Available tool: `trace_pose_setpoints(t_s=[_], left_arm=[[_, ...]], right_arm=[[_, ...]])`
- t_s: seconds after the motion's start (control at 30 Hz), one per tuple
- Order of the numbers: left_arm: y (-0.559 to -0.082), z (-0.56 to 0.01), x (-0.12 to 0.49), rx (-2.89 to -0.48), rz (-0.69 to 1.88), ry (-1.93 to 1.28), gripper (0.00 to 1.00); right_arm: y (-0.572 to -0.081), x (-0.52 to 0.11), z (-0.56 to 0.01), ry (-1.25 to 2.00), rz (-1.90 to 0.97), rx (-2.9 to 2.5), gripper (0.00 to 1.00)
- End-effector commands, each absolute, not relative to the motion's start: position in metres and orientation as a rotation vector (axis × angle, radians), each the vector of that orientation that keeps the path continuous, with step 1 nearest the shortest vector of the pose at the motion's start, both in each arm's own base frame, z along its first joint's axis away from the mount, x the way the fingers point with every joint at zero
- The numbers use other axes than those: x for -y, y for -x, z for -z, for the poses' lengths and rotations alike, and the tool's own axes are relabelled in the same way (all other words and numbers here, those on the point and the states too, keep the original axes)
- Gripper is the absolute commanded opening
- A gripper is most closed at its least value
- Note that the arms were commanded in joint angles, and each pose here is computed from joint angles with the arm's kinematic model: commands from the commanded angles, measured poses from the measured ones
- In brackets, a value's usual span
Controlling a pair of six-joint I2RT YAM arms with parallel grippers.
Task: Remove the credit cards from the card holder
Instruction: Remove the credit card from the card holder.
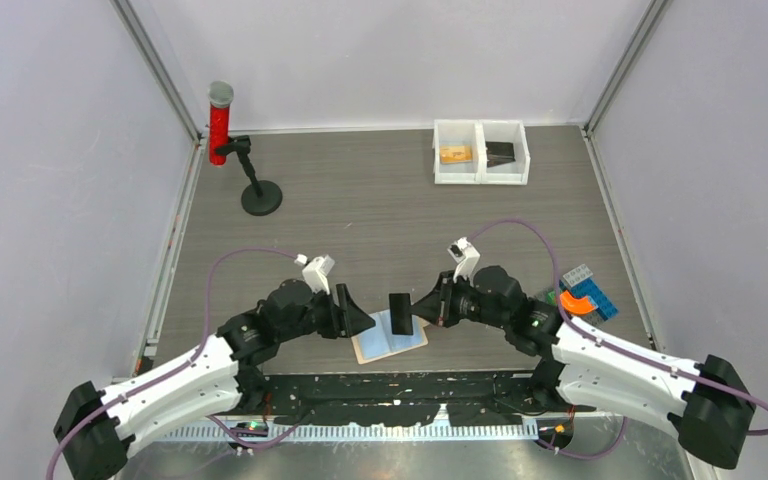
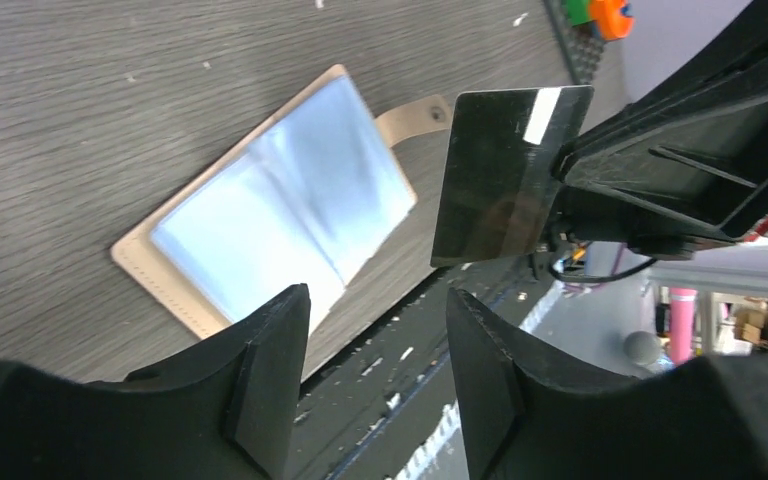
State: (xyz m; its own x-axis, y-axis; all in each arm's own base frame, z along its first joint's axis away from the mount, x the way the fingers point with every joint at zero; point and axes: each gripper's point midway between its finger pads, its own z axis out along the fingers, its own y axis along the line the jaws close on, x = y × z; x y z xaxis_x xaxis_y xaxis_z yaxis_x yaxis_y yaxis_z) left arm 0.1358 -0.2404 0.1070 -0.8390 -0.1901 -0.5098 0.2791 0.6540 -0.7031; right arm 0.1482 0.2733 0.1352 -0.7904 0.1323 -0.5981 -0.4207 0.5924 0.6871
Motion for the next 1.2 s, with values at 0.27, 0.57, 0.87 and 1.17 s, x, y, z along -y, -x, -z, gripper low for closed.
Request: trace_pose_setpoints(t_s=[0.27,0.57,0.87,1.17], left_arm=[[-0.125,-0.178,0.255,-2.066,1.375,-0.155,0.63],[-0.14,-0.168,0.246,-1.929,0.974,-0.505,0.57],[-0.149,-0.182,0.255,-1.582,0.718,-0.738,0.58],[-0.153,-0.176,0.26,-1.326,0.543,-0.893,0.65]], right_arm=[[-0.133,-0.279,-0.179,0.252,-1.389,-2.026,0.05],[-0.147,-0.284,-0.195,-0.171,-1.456,-2.185,0.05],[-0.166,-0.269,-0.196,-0.513,-1.28,-2.294,0.05],[-0.171,-0.274,-0.191,-0.601,-1.3,-2.304,0.05]])
